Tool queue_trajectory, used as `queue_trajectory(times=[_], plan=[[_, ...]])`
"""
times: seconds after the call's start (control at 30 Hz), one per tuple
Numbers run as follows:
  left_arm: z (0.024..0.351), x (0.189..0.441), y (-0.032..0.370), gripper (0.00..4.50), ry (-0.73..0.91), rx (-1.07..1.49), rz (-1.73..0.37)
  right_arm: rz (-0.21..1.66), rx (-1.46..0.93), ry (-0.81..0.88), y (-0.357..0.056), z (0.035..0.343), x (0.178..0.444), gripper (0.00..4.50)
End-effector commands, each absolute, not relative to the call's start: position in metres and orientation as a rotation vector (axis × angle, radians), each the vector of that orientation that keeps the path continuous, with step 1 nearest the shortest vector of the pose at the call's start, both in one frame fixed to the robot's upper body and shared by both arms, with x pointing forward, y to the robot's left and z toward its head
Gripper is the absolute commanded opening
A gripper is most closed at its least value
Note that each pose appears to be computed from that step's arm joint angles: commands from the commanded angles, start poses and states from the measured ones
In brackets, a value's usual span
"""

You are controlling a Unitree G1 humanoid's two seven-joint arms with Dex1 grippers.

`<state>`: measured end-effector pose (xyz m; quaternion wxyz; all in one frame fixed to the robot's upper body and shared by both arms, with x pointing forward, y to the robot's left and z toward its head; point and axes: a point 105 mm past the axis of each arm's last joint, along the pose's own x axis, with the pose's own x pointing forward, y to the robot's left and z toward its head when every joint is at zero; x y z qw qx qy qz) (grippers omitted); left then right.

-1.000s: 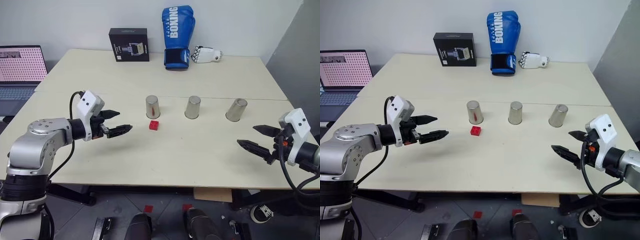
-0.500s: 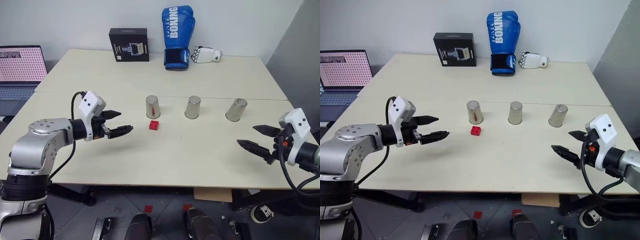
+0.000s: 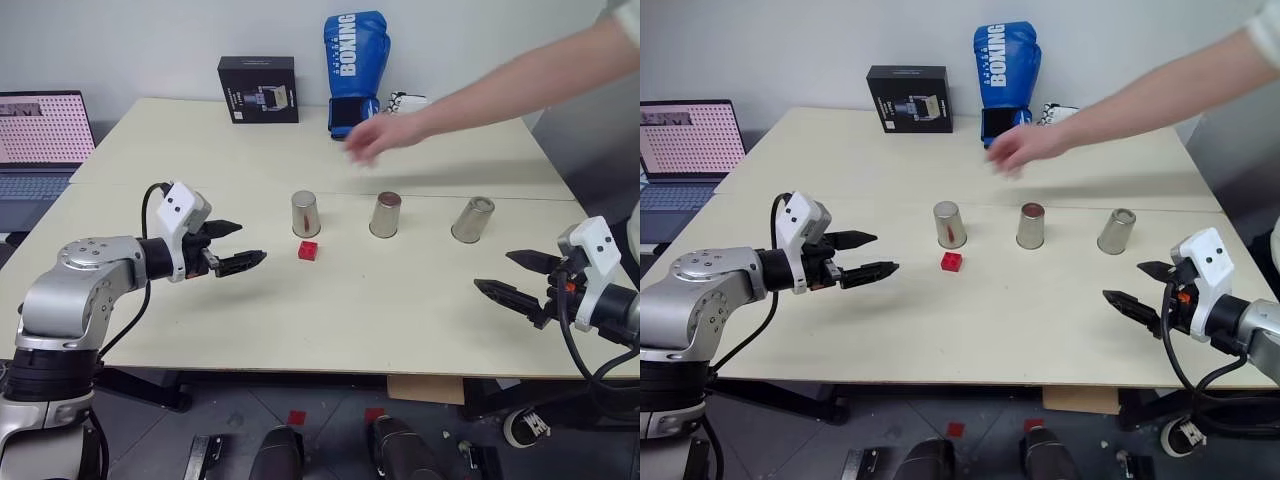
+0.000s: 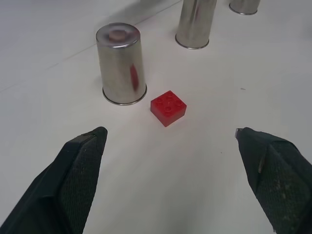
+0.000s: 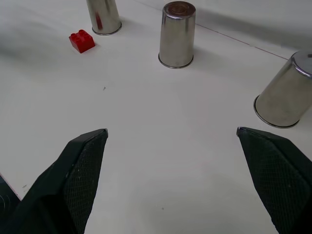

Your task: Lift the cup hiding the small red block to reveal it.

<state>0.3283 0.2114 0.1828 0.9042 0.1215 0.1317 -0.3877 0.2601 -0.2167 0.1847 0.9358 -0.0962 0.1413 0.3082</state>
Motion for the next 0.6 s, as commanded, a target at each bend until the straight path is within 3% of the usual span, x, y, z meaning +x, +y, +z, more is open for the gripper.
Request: queue_trajectory(times=[0.03,0.6], plan=[[0.1955,0.3290,0.2114,4.48,0.230,0.291,-0.801,0.619,-0.230,0.242,-0.2183,0.1964,0.2609,4.50],[0.1970,0.3323,0.2101,4.48,0.221,0.308,-0.810,0.619,-0.231,0.237,-0.2171,0.1955,0.2599,4.50]])
